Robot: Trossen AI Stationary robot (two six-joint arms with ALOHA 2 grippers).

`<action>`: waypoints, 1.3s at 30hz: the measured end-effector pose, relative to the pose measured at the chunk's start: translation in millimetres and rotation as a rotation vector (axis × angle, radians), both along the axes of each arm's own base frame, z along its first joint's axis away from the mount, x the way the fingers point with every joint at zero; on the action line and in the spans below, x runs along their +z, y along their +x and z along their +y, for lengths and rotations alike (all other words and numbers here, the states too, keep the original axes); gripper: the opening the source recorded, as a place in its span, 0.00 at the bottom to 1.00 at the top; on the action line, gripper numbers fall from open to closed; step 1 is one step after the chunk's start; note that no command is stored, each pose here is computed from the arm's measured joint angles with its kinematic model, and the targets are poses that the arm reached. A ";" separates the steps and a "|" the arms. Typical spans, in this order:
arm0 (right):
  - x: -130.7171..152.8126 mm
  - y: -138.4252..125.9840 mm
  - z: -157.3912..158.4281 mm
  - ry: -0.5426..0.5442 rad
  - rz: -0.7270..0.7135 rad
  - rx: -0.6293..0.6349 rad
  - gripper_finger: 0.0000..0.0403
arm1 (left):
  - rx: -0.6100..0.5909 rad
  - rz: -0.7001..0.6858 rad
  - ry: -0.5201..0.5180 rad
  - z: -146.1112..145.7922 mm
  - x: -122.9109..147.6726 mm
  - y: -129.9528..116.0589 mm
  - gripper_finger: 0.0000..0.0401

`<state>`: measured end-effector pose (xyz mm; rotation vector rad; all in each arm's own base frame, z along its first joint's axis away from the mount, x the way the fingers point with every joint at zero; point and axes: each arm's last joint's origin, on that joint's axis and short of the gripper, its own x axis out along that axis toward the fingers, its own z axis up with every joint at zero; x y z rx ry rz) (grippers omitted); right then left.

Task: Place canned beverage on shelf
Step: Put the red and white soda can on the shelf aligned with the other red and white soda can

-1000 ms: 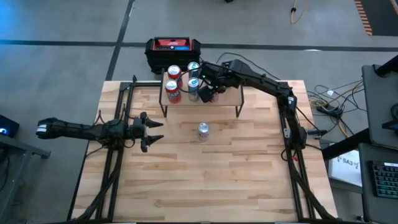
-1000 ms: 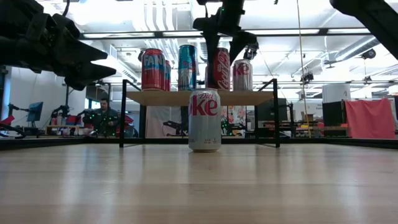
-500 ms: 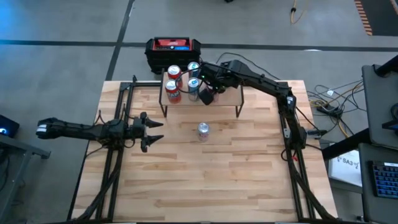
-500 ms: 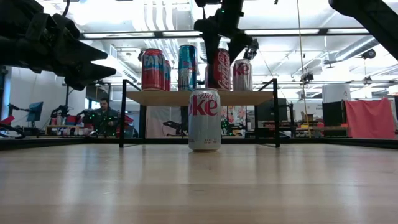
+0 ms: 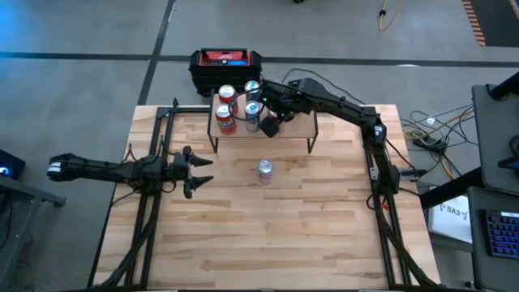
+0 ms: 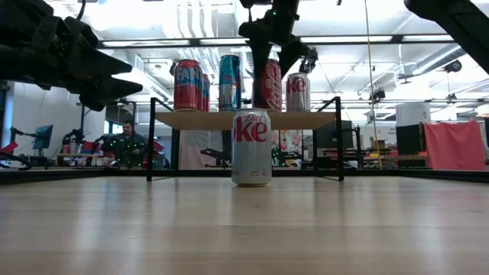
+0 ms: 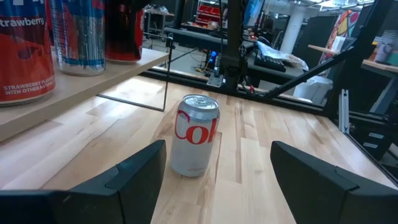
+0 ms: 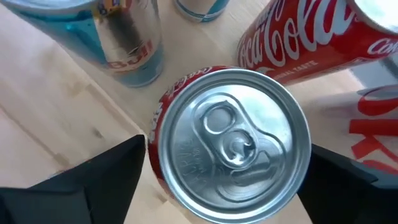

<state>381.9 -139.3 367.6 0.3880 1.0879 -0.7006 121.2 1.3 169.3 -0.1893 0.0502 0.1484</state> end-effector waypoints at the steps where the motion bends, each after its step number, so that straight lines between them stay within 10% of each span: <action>1: 0.0 0.2 0.0 0.009 -0.008 -0.008 0.87 | 0.000 0.000 0.000 0.0 0.0 0.0 0.68; 8: 0.8 1.9 0.0 0.025 -0.045 -0.052 0.71 | 0.000 0.000 0.000 0.0 0.1 0.0 0.68; 20: 0.4 -1.2 -1.6 0.029 -0.092 -0.312 0.73 | 0.000 0.000 0.000 0.0 0.0 0.0 0.68; 39: 1.0 0.8 -0.4 0.041 -0.129 -0.361 0.82 | 0.000 0.000 0.000 0.0 0.1 0.0 0.68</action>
